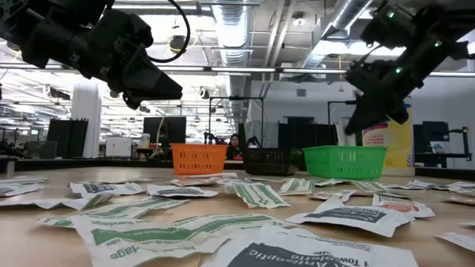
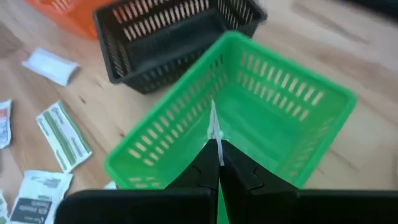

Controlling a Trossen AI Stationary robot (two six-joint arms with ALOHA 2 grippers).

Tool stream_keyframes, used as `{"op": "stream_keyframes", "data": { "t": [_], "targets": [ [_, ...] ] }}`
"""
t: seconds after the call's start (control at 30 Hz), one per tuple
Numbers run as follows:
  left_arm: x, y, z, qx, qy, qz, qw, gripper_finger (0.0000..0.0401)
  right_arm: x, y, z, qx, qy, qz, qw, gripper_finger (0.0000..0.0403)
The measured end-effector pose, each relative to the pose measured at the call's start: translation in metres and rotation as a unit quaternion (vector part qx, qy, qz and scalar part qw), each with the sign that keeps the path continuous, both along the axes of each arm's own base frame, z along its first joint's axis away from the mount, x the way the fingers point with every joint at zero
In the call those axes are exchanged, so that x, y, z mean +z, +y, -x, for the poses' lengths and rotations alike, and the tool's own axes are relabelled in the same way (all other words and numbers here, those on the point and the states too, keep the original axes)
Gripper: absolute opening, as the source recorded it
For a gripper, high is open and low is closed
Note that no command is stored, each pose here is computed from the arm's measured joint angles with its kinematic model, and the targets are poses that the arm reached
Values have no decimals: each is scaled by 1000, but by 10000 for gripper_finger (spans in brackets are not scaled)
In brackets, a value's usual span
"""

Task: Pick & Place First Aid Supplies
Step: Put the green bandage pack into the green basket

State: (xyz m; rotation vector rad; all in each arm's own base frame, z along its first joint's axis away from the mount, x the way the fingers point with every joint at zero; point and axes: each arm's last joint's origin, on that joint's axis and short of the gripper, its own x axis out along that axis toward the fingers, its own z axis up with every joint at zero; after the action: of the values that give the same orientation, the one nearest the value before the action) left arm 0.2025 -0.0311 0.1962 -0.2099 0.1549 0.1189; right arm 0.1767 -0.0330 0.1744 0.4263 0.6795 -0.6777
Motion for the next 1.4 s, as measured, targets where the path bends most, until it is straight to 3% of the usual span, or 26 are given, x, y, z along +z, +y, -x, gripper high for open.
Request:
{"op": "stream_keyframes", "data": {
  "t": [0.13, 0.23, 0.57, 0.93, 1.2, 1.4],
  "targets": [
    [0, 0, 0, 0, 0, 0, 1000, 88, -3, -2, -4, 3, -2, -8, 1000, 1],
    [0, 0, 0, 0, 0, 0, 1000, 88, -4, -2, -6, 32, 14, 17, 999, 13],
    [0, 0, 0, 0, 0, 0, 1000, 88, -2, -1, -6, 62, 30, 45, 997, 112],
    [-1, 0, -1, 1, 4, -3, 1000, 88, 42, -4, -26, 132, 1, 135, 982, 198],
    [-28, -2, -13, 1, 66, -17, 998, 93, 39, 13, -45, 188, -61, 114, 974, 216],
    [-47, -3, -26, -3, 77, -76, 994, 145, 27, 35, -71, 228, -109, 120, 960, 208]
  ]
}}
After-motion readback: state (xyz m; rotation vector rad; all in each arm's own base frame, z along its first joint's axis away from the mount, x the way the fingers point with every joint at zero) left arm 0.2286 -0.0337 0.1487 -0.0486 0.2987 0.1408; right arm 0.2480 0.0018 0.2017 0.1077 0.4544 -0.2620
